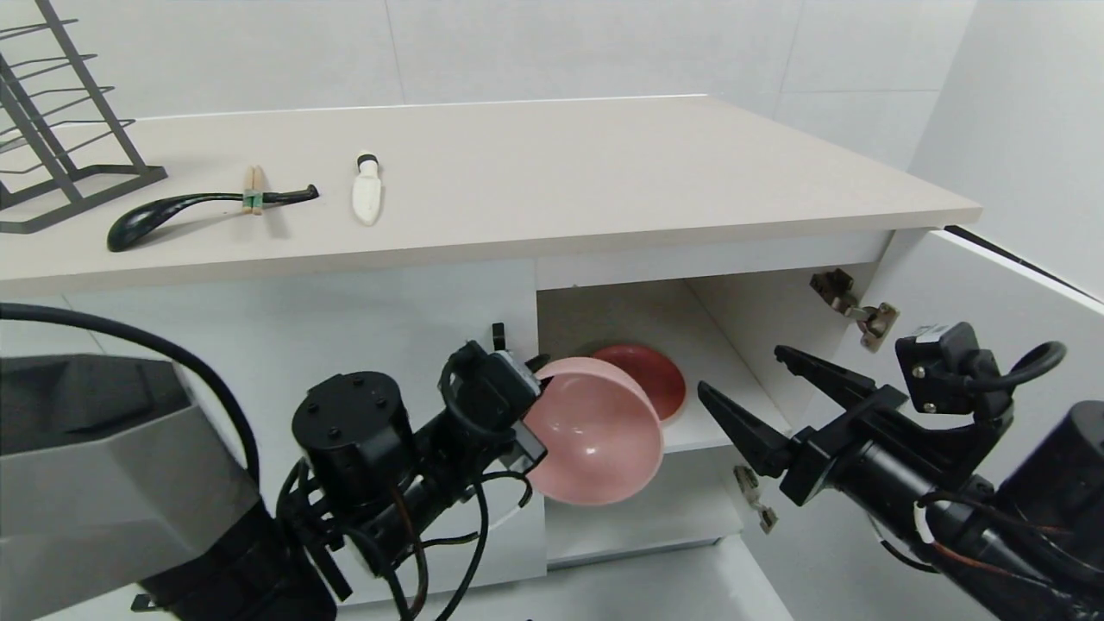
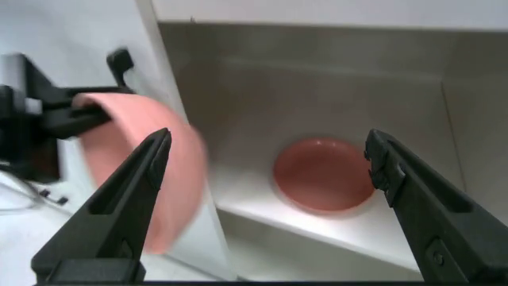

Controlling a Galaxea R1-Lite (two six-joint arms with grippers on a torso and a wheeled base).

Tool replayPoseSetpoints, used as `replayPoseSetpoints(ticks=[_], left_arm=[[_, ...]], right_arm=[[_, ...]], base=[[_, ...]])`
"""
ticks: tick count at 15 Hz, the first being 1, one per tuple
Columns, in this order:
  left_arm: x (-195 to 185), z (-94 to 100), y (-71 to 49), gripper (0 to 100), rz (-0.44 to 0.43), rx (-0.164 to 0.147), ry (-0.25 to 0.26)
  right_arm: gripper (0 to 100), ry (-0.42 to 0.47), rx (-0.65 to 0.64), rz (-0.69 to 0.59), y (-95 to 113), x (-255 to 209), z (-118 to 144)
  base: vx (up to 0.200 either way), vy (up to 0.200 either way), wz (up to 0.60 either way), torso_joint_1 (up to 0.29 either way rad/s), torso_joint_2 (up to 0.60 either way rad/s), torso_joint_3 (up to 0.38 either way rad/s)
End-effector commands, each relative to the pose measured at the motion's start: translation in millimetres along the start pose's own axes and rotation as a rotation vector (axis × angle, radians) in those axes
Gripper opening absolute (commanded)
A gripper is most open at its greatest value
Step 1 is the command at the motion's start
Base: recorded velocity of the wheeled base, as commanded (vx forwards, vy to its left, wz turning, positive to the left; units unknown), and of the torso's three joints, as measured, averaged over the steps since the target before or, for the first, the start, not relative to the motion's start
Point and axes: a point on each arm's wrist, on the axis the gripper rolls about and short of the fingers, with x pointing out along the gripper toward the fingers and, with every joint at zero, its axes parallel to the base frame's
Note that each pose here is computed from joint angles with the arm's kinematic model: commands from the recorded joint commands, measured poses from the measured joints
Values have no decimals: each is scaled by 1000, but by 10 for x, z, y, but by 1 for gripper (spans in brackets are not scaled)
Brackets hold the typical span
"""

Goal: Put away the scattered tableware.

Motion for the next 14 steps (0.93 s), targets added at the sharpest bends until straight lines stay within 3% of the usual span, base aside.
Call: replayPoseSetpoints(ticks=[1,5,6,7,9,10,12,14], left_arm=[[231,-108,-129,0,5,-13,9],[440,20,-292,0,102,-101,-9],[442,26,-295,0,103,-103,-10],[487,142,-338,0,165,-173,-24],[514,218,-376,0,212,-229,-31],[533,262,-425,0,237,-274,-35],[509,299,-503,0,225,-304,-37],[496,316,-544,0,212,-312,-40]], right_arm=[[100,-12,1,-4,-8,2,23],[100,0,-3,-41,-89,53,-8],[100,1,-4,-43,-92,55,-12],[100,36,-9,-85,-188,117,-99],[100,79,-11,-111,-249,164,-203],[100,115,-13,-124,-281,203,-293],[100,136,-15,-127,-289,231,-349],[100,128,-14,-136,-307,245,-336]], base=[[0,0,0,0,0,0],[0,0,0,0,0,0],[0,0,0,0,0,0],[0,0,0,0,0,0],[0,0,0,0,0,0],[0,0,0,0,0,0],[0,0,0,0,0,0],[0,0,0,0,0,0]])
